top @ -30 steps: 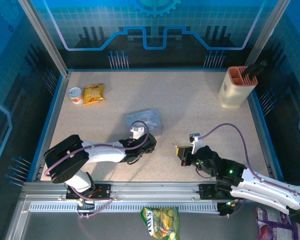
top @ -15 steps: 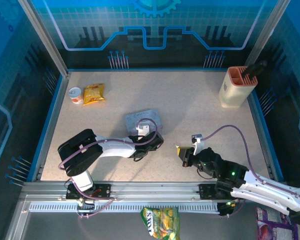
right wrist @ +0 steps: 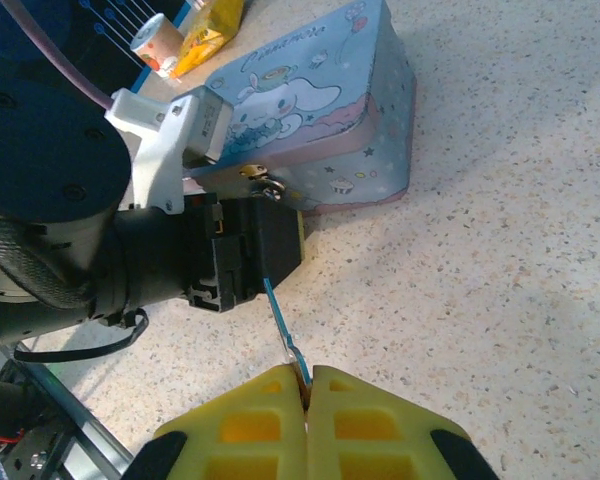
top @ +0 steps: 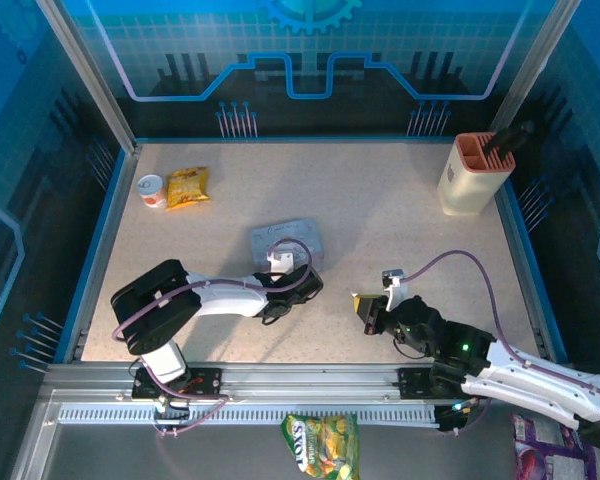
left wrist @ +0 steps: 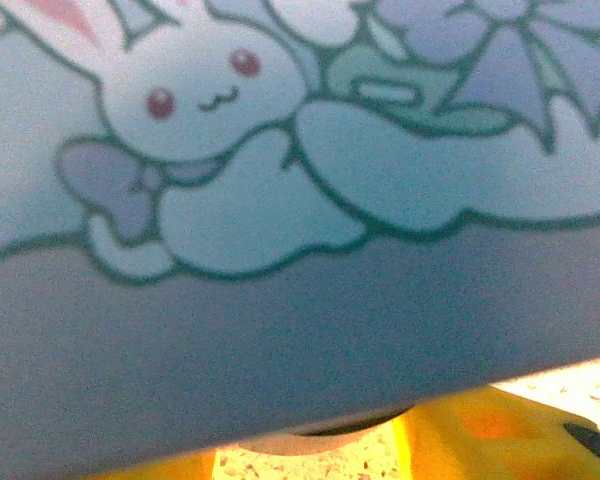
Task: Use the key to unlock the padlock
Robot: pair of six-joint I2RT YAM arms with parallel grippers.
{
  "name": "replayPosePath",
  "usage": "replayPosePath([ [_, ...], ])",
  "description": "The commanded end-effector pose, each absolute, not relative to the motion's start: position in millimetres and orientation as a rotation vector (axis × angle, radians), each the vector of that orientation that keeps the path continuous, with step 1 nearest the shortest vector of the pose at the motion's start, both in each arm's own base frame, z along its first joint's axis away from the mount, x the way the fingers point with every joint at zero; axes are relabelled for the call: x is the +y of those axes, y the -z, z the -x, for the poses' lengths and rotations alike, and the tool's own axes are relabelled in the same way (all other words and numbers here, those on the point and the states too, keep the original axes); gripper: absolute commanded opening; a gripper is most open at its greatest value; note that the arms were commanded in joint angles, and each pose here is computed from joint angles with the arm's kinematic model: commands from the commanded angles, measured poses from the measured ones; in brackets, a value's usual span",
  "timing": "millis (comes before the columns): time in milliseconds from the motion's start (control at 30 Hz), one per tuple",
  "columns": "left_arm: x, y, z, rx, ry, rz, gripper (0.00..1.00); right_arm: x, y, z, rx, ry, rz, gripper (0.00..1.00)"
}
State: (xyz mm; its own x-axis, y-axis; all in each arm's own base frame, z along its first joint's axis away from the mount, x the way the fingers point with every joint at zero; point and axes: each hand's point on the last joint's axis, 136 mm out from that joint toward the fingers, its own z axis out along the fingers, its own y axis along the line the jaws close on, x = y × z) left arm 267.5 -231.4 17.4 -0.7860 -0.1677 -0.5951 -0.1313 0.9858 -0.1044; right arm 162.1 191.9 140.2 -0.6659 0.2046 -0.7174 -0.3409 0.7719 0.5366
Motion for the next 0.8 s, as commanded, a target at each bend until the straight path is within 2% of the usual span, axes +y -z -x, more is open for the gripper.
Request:
replayPosePath([
  [0, -228, -23, -271, 2.465, 0.055, 0.188, 0.47, 196, -148, -163, 2.116, -0.863, 0.094, 0.0],
  [433, -241, -31, -273, 2.462, 0.149, 0.189, 0.33, 194, -142, -162, 2.124, -0.858, 0.089, 0.0],
  [767, -255, -48, -262, 2.523, 0.264, 0.149, 0.29, 195, -132, -162, 2.139, -0.851, 0.089, 0.0],
])
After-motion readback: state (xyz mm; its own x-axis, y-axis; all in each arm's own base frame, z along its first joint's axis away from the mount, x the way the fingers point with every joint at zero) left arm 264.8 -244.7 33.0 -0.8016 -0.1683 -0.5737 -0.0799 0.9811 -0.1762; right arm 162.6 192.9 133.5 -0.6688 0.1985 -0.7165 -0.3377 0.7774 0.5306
